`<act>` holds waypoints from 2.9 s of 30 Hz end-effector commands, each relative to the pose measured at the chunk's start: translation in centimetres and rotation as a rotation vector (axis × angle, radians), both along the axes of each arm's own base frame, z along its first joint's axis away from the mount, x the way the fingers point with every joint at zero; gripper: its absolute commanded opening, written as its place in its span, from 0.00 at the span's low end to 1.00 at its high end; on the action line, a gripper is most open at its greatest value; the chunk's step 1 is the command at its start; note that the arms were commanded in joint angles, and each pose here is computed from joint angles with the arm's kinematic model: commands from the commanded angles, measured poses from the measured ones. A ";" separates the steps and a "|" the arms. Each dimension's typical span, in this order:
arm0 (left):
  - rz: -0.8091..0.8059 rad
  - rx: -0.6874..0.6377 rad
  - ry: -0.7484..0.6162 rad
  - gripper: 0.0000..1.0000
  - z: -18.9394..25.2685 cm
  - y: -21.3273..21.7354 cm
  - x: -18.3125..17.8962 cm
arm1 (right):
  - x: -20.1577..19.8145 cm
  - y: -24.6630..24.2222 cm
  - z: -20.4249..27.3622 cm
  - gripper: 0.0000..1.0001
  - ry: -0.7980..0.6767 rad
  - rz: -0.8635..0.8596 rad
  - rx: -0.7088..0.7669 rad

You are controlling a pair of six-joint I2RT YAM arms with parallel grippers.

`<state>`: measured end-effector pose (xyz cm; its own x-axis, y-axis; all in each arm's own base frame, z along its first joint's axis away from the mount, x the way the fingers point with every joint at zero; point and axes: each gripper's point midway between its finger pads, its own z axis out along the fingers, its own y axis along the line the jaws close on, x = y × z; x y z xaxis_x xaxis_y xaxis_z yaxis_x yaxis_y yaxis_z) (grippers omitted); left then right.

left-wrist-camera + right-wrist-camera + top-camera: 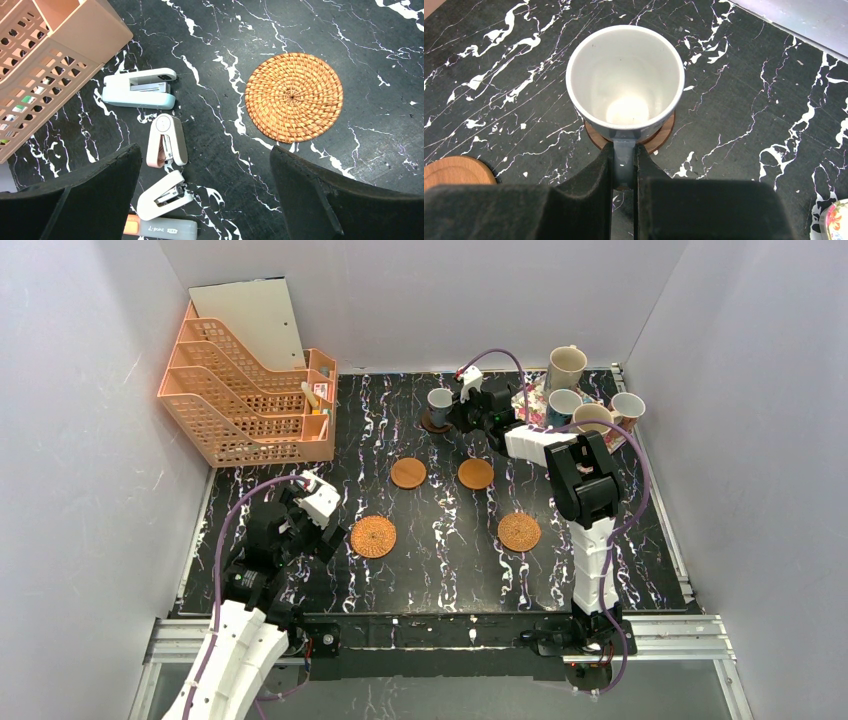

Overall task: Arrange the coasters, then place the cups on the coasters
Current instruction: Place the cup on the coaster.

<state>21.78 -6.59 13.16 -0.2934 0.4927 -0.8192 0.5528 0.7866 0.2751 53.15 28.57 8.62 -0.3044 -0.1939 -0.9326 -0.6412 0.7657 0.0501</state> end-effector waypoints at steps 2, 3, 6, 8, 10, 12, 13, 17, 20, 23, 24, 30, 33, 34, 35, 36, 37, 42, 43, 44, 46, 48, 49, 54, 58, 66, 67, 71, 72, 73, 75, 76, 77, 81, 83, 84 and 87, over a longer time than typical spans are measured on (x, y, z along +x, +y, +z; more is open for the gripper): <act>0.005 -0.004 0.002 0.98 -0.2 0.1 -0.2 | 1.2 1.0 2.3 0.09 -0.089 0.010 0.029; 0.004 -0.005 0.001 0.98 -0.2 0.1 -0.2 | 1.2 1.1 2.1 0.10 -0.085 0.012 0.027; 0.005 -0.006 0.002 0.98 -0.2 0.1 -0.2 | 1.2 1.2 1.8 0.12 -0.079 0.013 0.023; 0.004 -0.006 0.001 0.98 -0.2 0.1 -0.2 | 1.1 1.3 1.7 0.12 -0.078 0.016 0.021; 0.002 -0.007 0.000 0.98 -0.2 0.1 -0.2 | 1.1 1.3 1.8 0.13 -0.080 0.017 0.020; 0.001 -0.007 0.001 0.98 -0.2 0.1 -0.2 | 1.1 1.3 1.9 0.13 -0.083 0.016 0.019; 0.001 -0.006 0.001 0.98 -0.2 0.1 -0.2 | 1.1 1.4 1.9 0.14 -0.083 0.017 0.019; 0.000 -0.007 0.001 0.98 -0.2 0.1 -0.2 | 1.1 1.4 1.7 0.16 -0.079 0.019 0.015; 0.001 -0.007 0.001 0.98 -0.2 0.1 -0.2 | 1.1 1.5 1.6 0.16 -0.078 0.020 0.013; -0.002 -0.007 0.001 0.98 -0.2 0.0 -0.2 | 1.1 1.4 1.6 0.16 -0.077 0.019 0.010; -0.003 -0.007 0.001 0.98 -0.2 0.0 -0.2 | 1.1 1.4 1.6 0.16 -0.079 0.019 0.010; -0.003 -0.007 0.002 0.98 -0.2 0.0 -0.2 | 1.1 1.4 1.3 0.21 -0.077 0.021 0.000; -0.003 -0.007 0.002 0.98 -0.2 0.0 -0.2 | 1.1 1.4 1.2 0.23 -0.075 0.022 -0.001; -0.003 -0.007 0.002 0.98 -0.2 0.0 -0.2 | 1.1 1.3 1.1 0.23 -0.075 0.022 -0.003; -0.004 -0.007 0.002 0.98 -0.2 0.0 -0.2 | 1.0 1.4 1.2 0.24 -0.075 0.023 -0.003; -0.004 -0.007 0.002 0.98 -0.2 0.0 -0.2 | 1.0 1.3 1.2 0.25 -0.076 0.024 -0.003; -0.002 -0.007 0.003 0.98 -0.2 0.0 -0.2 | 1.1 1.3 1.1 0.26 -0.076 0.023 -0.005; -0.003 -0.007 0.001 0.98 -0.2 0.0 -0.2 | 1.0 1.2 0.9 0.28 -0.073 0.026 -0.010; -0.003 -0.007 0.002 0.98 -0.2 0.0 -0.2 | 0.9 1.3 0.8 0.28 -0.071 0.028 -0.011; -0.002 -0.008 0.000 0.98 -0.2 0.1 -0.2 | 0.9 1.2 0.9 0.29 -0.073 0.026 -0.010; -0.003 -0.007 0.000 0.98 -0.2 0.0 -0.2 | 0.9 1.2 0.8 0.30 -0.072 0.028 -0.011; -0.001 -0.008 0.001 0.98 -0.2 0.1 -0.2 | 0.9 1.3 0.9 0.30 -0.072 0.031 -0.012; -0.002 -0.008 0.000 0.98 -0.2 0.1 -0.2 | 0.9 1.2 0.9 0.30 -0.073 0.030 -0.012; -0.003 -0.009 0.000 0.98 -0.2 0.0 -0.2 | 0.7 1.3 0.9 0.32 -0.072 0.036 -0.013; -0.008 -0.007 0.000 0.98 -0.2 0.0 -0.2 | 0.5 1.3 1.0 0.39 -0.073 0.041 -0.013; -0.006 -0.006 0.001 0.98 -0.2 0.0 -0.2 | 0.3 1.2 1.5 0.52 -0.079 0.051 -0.015; -0.007 -0.006 0.000 0.98 -0.2 0.0 -0.2 | 0.2 1.3 1.5 0.56 -0.077 0.055 -0.016; -0.006 -0.006 0.003 0.98 -0.3 0.0 -0.2 | -0.2 1.3 1.5 0.69 -0.070 0.067 -0.013; -0.006 -0.006 0.003 0.98 -0.3 0.0 -0.2 | -0.3 1.4 1.6 0.71 -0.070 0.071 -0.013; -0.006 -0.005 0.002 0.98 -0.3 0.0 -0.2 | -0.4 1.3 1.8 0.72 -0.074 0.072 -0.012; -0.005 -0.005 0.003 0.98 -0.3 0.0 -0.3 | -0.5 1.2 2.0 0.80 -0.071 0.071 -0.015; -0.005 -0.005 0.001 0.98 -0.2 0.0 -0.2 | -0.6 1.2 2.1 0.90 -0.068 0.072 -0.016; -0.005 -0.005 0.001 0.98 -0.2 0.1 -0.2 | -0.7 1.2 2.4 0.93 -0.070 0.072 -0.017; -0.003 -0.004 0.002 0.98 -0.2 0.1 -0.3 | -1.3 0.6 3.4 0.98 -0.084 0.071 -0.028; -0.003 -0.004 0.000 0.98 -0.2 0.1 -0.2 | -1.6 0.1 4.1 0.98 -0.079 0.062 -0.033; -0.004 -0.004 0.002 0.98 -0.3 0.1 -0.2 | -1.8 -0.3 4.6 0.98 -0.076 0.058 -0.038; -0.003 -0.002 0.007 0.98 -0.4 0.1 -0.2 | -2.5 -1.5 6.4 0.98 -0.079 0.047 -0.034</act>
